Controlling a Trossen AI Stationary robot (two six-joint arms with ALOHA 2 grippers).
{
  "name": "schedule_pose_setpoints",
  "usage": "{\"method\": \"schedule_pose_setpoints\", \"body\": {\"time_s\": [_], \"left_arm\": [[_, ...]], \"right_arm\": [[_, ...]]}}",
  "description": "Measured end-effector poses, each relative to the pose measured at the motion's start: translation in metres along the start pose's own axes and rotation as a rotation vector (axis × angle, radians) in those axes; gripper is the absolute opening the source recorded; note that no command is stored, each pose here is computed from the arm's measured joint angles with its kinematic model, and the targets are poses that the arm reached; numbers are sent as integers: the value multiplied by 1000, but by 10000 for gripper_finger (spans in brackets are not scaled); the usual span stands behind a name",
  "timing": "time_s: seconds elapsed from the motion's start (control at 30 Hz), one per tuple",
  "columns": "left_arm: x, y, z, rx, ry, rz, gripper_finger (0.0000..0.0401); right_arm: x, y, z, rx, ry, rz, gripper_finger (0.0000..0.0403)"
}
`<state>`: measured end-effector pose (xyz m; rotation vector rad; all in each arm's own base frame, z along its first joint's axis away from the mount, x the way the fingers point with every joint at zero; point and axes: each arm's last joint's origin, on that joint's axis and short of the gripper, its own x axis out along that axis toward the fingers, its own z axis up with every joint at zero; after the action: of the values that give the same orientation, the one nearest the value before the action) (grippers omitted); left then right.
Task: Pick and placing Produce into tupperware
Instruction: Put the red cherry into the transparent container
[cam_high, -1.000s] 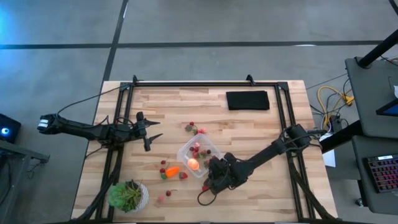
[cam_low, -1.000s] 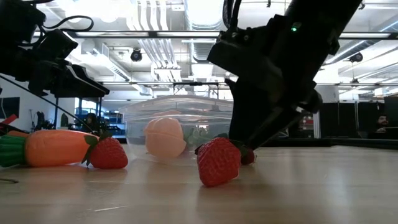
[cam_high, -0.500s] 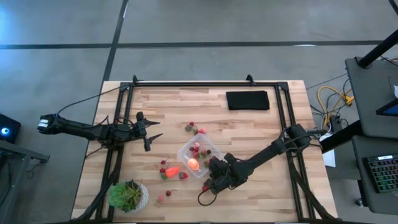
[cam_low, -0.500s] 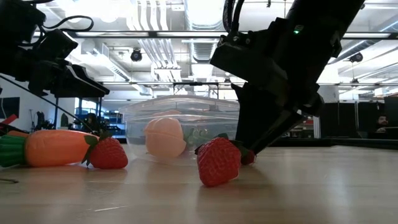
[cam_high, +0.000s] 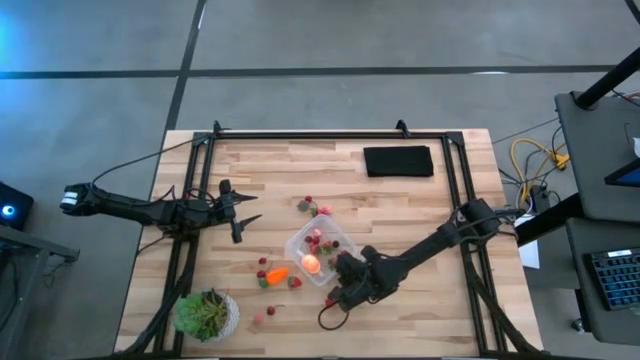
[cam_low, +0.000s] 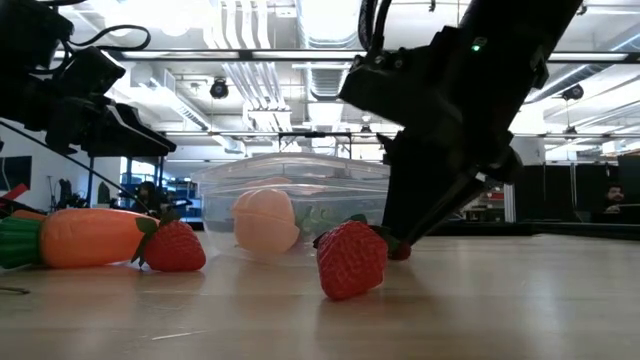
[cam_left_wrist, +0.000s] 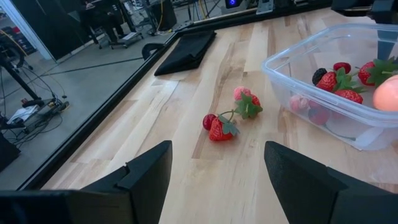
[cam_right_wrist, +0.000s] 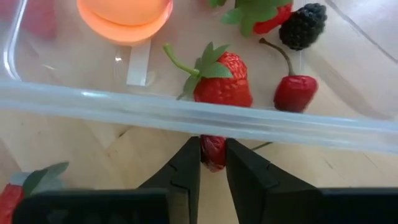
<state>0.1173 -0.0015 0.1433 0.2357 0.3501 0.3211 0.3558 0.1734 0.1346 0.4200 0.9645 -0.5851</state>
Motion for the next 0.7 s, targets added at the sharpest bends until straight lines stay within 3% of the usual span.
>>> {"method": "schedule_pose_setpoints", "body": {"time_s": [0.2, 0.43, 0.7], "left_arm": [[0, 0, 0, 0, 0, 0, 242], [0, 0, 0, 0, 0, 0, 242], [0, 0, 0, 0, 0, 0, 242]], "right_arm": [[-25, 2, -5, -57, 23, -16, 61], [-70, 4, -8, -90, -8, 59, 61], [-85, -8, 45, -107, -198, 63, 61]]}}
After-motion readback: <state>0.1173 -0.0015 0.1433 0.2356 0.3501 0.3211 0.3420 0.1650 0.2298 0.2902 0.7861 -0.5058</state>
